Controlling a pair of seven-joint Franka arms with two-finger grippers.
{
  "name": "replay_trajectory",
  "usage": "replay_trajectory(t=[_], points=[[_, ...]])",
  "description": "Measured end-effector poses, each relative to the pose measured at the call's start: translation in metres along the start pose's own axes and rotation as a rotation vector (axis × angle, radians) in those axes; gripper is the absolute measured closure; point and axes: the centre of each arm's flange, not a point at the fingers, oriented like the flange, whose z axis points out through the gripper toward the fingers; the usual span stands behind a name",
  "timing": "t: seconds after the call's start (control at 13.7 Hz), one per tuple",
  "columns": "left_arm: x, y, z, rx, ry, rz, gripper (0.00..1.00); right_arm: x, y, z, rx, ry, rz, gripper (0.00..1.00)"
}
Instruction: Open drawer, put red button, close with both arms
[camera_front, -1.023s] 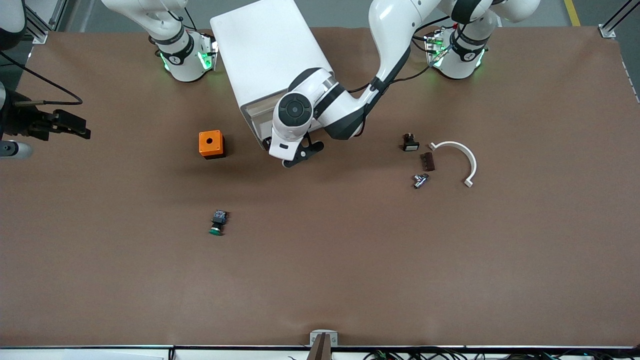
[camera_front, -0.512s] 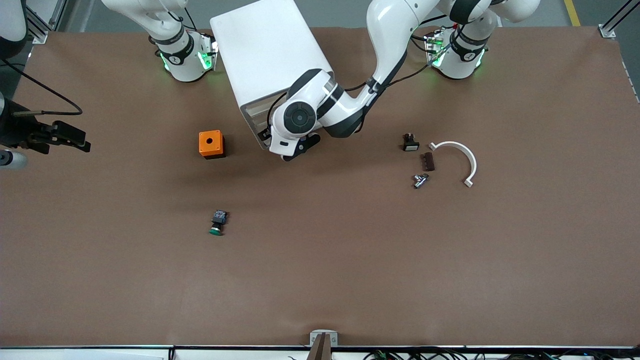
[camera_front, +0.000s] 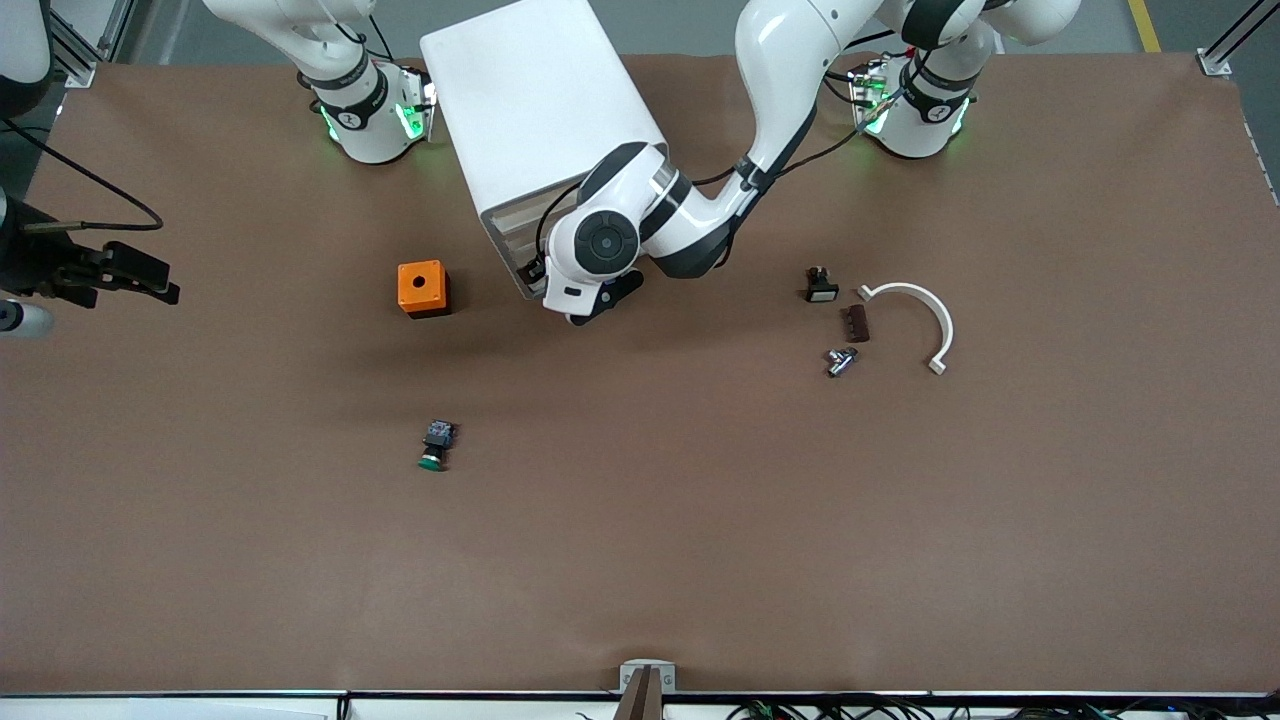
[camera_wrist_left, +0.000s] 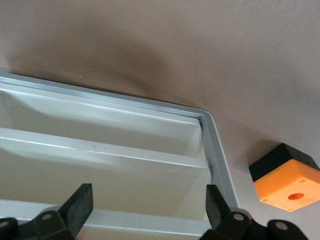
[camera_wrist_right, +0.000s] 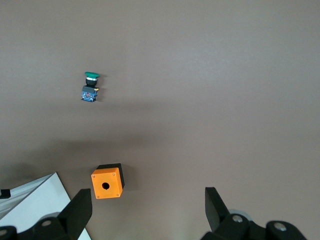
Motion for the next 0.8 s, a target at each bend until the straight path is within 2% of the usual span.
replay_trajectory(t=[0.22,0.44,0.58,0.8], points=[[0.023,0.002,-0.021,-0.025,0.067,-0.009,0.00,0.000,0.005,0.000,0.000,0.000,-0.017,0.00],[0.043,0.002,-0.071,-0.084,0.123,-0.024,0.00,0.000,0.005,0.000,-0.001,0.000,-0.021,0.00],[0.051,-0.001,-0.116,-0.138,0.138,-0.034,0.00,-0.001,0.006,0.000,-0.002,0.000,-0.022,0.00],[0.066,-0.023,-0.205,-0.181,0.193,-0.048,0.00,-0.001,0.006,0.000,-0.004,0.000,-0.022,0.00]])
